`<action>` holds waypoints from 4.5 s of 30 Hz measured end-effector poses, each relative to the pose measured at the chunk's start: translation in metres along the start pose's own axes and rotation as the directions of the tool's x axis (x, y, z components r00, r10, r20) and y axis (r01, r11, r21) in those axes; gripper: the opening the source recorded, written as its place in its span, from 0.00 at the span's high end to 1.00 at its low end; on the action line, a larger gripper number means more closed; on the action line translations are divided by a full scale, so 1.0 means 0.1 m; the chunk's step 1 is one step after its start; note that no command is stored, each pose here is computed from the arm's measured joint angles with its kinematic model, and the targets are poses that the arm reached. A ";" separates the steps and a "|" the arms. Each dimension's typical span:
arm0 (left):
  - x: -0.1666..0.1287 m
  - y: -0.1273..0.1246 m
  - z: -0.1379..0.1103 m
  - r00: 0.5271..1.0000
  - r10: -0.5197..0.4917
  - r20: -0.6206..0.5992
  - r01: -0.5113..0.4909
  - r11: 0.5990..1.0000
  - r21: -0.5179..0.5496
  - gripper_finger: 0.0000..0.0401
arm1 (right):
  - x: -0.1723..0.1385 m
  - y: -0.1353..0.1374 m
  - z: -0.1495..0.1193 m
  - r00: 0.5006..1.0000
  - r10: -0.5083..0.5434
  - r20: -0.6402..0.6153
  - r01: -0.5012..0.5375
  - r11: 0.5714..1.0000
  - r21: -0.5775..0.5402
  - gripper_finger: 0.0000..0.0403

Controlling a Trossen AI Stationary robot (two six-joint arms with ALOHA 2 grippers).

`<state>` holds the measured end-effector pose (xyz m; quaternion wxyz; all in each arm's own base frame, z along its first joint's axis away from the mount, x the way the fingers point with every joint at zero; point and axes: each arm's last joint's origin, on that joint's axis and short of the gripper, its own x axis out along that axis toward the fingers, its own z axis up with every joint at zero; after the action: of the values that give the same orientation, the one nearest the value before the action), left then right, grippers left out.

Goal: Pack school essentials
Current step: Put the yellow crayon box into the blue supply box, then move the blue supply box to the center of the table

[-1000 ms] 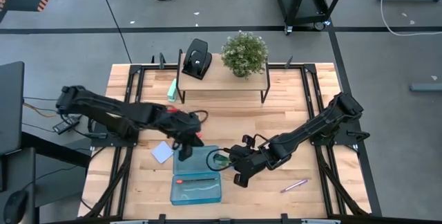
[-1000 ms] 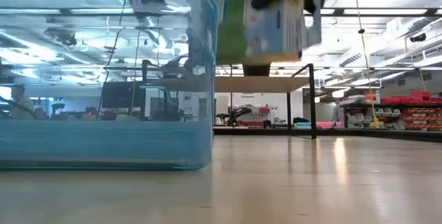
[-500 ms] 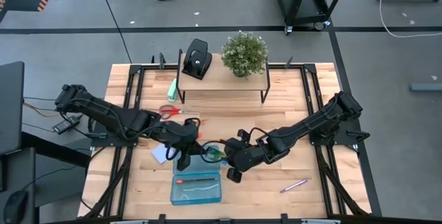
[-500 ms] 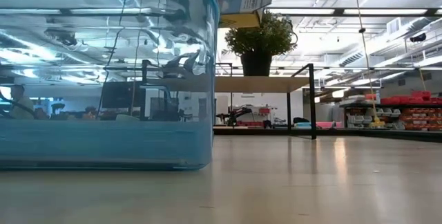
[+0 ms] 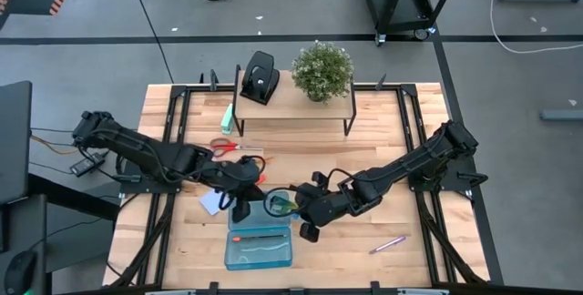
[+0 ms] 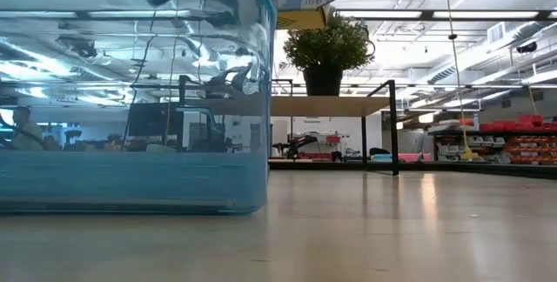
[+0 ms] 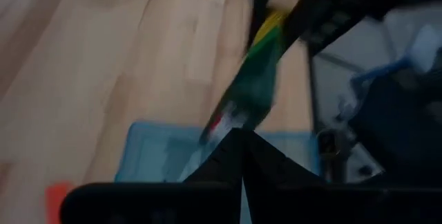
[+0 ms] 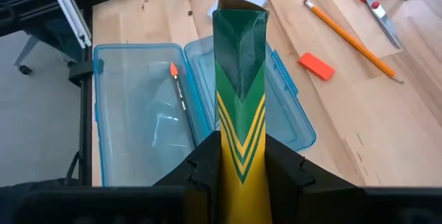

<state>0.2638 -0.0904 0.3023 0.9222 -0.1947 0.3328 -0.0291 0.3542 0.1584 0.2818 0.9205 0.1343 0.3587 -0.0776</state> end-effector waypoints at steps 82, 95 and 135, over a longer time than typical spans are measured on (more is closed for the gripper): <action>-0.61 0.14 0.01 0.983 0.145 0.112 -0.128 0.981 -0.145 0.98 | 1.07 0.20 -0.33 0.973 0.227 -0.039 -0.229 0.935 -0.271 0.57; -0.52 0.11 0.00 0.984 0.152 0.097 -0.135 0.977 -0.164 0.97 | 0.73 0.26 -0.22 0.965 0.260 -0.044 -0.263 0.939 -0.219 0.57; 0.66 -0.73 -1.14 0.901 -0.019 -0.432 -0.028 0.995 -0.100 0.95 | -0.06 -0.21 -0.23 0.927 -0.370 -0.063 0.365 0.927 -0.083 0.57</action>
<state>0.2495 -0.2085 0.2100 0.8140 -0.2303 0.5307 -0.0521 0.3298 0.1461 0.2655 0.8790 0.0356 0.4156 -0.2309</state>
